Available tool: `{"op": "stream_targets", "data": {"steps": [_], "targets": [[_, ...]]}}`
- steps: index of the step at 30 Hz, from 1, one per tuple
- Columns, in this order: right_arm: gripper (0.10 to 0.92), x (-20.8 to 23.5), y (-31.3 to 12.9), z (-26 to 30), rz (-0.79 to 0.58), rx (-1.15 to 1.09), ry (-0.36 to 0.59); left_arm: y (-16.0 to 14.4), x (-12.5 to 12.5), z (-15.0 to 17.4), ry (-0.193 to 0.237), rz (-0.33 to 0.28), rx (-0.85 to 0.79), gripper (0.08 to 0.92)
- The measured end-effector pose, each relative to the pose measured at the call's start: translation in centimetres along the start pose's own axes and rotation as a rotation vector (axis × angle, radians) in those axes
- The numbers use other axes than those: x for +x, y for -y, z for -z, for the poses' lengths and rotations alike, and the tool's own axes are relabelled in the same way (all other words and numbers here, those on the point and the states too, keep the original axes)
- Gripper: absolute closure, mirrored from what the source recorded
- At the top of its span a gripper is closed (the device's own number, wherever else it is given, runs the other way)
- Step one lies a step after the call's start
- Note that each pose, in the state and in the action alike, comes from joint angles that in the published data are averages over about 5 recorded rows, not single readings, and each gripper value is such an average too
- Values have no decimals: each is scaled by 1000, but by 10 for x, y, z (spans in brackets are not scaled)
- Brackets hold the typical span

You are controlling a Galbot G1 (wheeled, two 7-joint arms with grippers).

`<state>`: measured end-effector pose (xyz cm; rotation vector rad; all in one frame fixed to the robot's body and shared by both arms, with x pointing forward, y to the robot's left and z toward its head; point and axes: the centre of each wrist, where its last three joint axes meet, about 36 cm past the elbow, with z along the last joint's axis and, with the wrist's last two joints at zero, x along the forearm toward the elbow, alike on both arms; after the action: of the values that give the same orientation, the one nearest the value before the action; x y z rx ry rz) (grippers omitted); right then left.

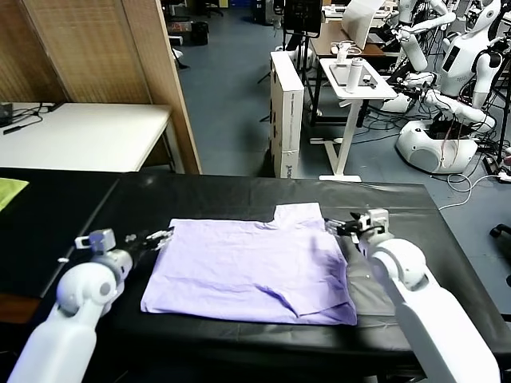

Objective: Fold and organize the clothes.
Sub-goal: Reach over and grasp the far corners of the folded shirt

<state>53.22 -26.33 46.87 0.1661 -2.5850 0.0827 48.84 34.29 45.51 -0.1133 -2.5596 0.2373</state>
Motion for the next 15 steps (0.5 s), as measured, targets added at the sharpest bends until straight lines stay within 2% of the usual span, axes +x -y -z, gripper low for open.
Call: {"op": "stream_targets", "data": {"steps": [7, 15], "targets": [[115, -18, -3, 2, 0, -10, -23, 2, -32, 11, -20, 2, -3, 92], [115, -30, -6, 1, 4, -20, -43, 3, -55, 15, -32, 11, 3, 92]]}}
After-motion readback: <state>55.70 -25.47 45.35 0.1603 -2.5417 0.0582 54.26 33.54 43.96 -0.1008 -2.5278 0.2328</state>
